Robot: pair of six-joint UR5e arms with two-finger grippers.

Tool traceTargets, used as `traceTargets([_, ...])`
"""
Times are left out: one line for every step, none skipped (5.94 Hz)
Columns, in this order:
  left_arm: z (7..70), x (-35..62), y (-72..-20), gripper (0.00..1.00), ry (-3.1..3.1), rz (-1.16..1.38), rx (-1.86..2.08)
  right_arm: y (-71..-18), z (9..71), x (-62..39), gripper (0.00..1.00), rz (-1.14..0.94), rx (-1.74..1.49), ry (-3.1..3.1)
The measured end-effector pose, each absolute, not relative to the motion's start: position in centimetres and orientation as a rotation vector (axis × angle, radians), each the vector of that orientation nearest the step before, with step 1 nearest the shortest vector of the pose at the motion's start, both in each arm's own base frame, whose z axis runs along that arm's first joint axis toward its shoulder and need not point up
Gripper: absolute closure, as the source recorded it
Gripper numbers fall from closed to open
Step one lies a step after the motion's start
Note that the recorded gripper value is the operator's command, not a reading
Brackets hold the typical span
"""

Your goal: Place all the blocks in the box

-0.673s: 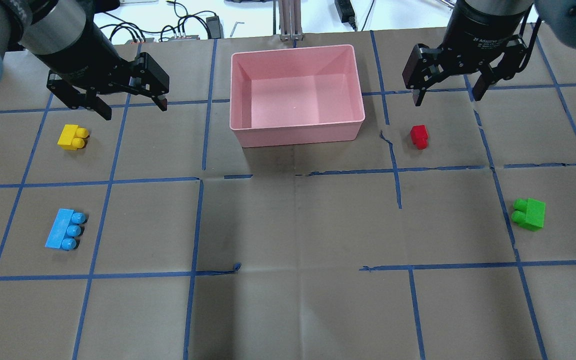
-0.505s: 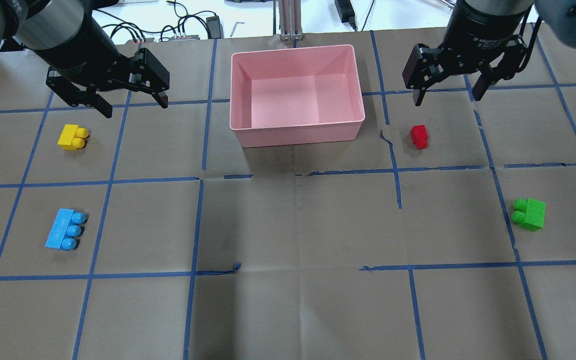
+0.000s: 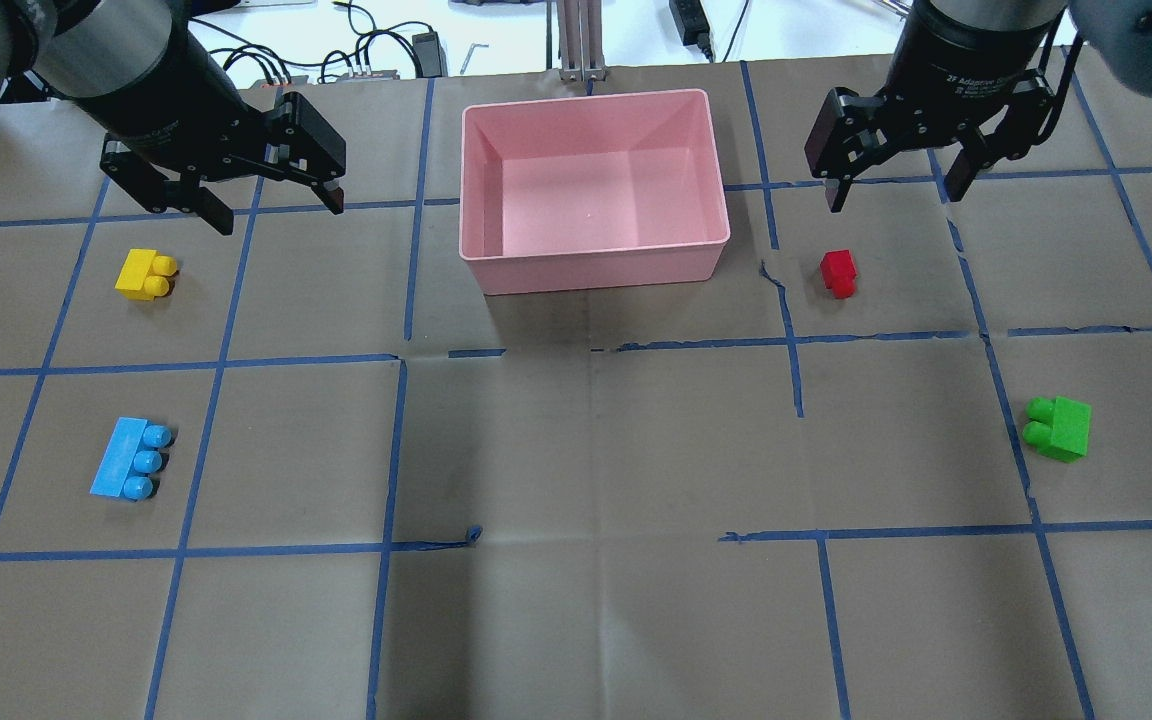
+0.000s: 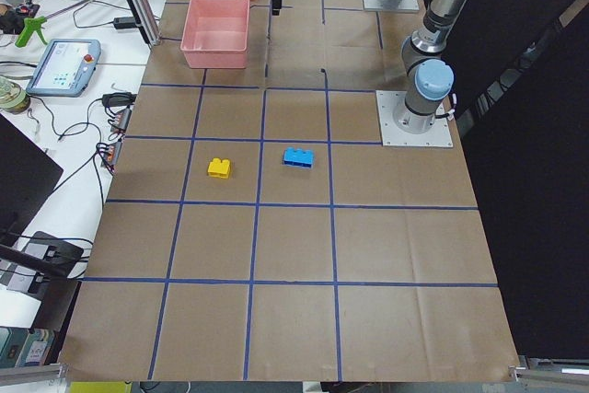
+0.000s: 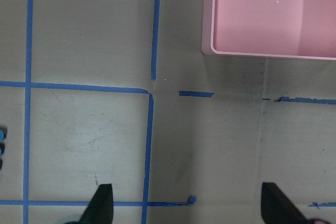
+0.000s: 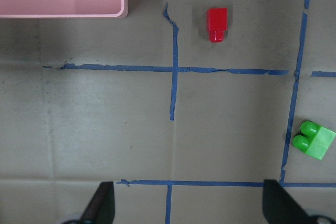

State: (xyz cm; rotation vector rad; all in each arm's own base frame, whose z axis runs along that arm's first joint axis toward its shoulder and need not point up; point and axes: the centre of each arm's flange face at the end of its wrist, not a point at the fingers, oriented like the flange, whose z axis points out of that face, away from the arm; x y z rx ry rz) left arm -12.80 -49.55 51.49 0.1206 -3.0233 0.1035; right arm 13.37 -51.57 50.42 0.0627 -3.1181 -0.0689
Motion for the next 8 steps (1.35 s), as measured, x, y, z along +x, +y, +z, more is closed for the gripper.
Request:
traceTargets([51.4,-12.8,-49.5,0.00,-3.024,0.103,0.120,-51.6,50.4,13.4,0.01,-0.067,0.062,-3.118])
traceTargets([51.4,-12.7,-49.4,0.00,-3.027,0.104,0.120,-51.6,50.5,13.4,0.01,-0.065,0.062,-3.119])
traceTargets([51.3,-12.3,-49.4,0.00,-3.031,0.103,0.128,-51.6,50.5,13.4,0.01,-0.063,0.061,-3.119])
traceTargets([51.4,-11.7,-49.4,0.00,-3.031,0.105,0.144,-51.6,50.5,13.4,0.01,-0.063,0.060,-3.119])
traceTargets([51.6,-11.3,-49.5,0.00,-3.030,0.111,0.158,-51.7,50.4,13.4,0.01,-0.065,0.060,-3.119])
traceTargets([51.6,-11.0,-49.6,0.00,-3.028,0.113,0.167,-51.7,50.3,13.4,0.01,-0.067,0.059,-3.119])
traceTargets([51.0,-10.1,-49.8,0.00,-3.028,0.097,0.196,-51.7,50.3,13.4,0.01,-0.068,0.058,-3.119])
traceTargets([49.2,-7.1,-50.2,0.00,-3.028,0.050,0.229,-51.7,50.3,13.4,0.01,-0.068,0.058,-3.120])
